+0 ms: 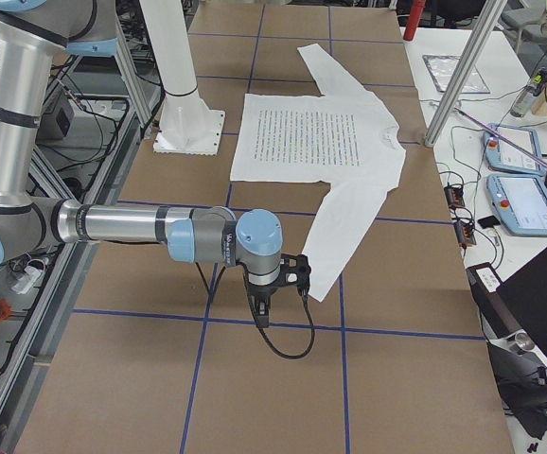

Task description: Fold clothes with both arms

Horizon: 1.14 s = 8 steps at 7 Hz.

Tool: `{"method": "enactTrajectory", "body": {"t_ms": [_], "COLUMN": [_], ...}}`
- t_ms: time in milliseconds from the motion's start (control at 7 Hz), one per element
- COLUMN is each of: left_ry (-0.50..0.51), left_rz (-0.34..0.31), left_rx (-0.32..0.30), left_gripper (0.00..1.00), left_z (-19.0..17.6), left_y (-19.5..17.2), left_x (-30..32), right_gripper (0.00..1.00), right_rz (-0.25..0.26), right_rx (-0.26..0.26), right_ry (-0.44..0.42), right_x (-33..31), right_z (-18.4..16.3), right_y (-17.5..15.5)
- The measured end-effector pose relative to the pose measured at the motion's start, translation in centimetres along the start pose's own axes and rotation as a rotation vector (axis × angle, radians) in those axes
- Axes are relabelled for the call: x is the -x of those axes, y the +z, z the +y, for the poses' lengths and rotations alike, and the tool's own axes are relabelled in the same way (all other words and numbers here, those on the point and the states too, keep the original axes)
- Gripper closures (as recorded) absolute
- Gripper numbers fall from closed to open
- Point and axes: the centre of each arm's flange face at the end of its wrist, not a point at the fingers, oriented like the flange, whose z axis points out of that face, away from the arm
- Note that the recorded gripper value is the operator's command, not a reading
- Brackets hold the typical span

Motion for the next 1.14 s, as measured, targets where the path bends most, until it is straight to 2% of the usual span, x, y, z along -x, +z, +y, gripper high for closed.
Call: {"method": "enactTrajectory", "body": {"t_ms": [286,571,714,857,1000,1143], "left_ry": [0.070,0.218,0.264,0.269,0.264,0.262], "left_rz": [-0.015,-0.059,-0.075,-0.077,-0.073,-0.070], "left_rx": [-0.083,-0.258,-0.336,-0.376,-0.388,-0.393], "left_gripper": [0.00,0.00,0.00,0.00,0.00,0.00], "left_z": [-1.7,-5.2,-6.6,-7.4,-7.4,-7.3], "left_y": [-1.5,-4.0,-4.8,-5.1,-5.0,-5.0], "left_x": [-1.0,-2.2,-2.4,-2.4,-2.3,-2.3], "right_gripper": [0.00,0.00,0.00,0.00,0.00,0.00], "right_rz": [0.007,0.011,0.003,-0.005,-0.016,-0.037], "right_rx": [-0.069,-0.132,-0.142,-0.146,-0.164,-0.199], "right_ry": [-0.059,-0.112,-0.120,-0.122,-0.088,-0.004], "right_x": [1.9,3.0,3.0,3.0,3.2,3.6], "right_z": [-1.4,-2.6,-2.8,-2.8,-3.0,-3.3], "right_y": [-2.2,-3.5,-3.6,-3.5,-3.5,-3.0]}}
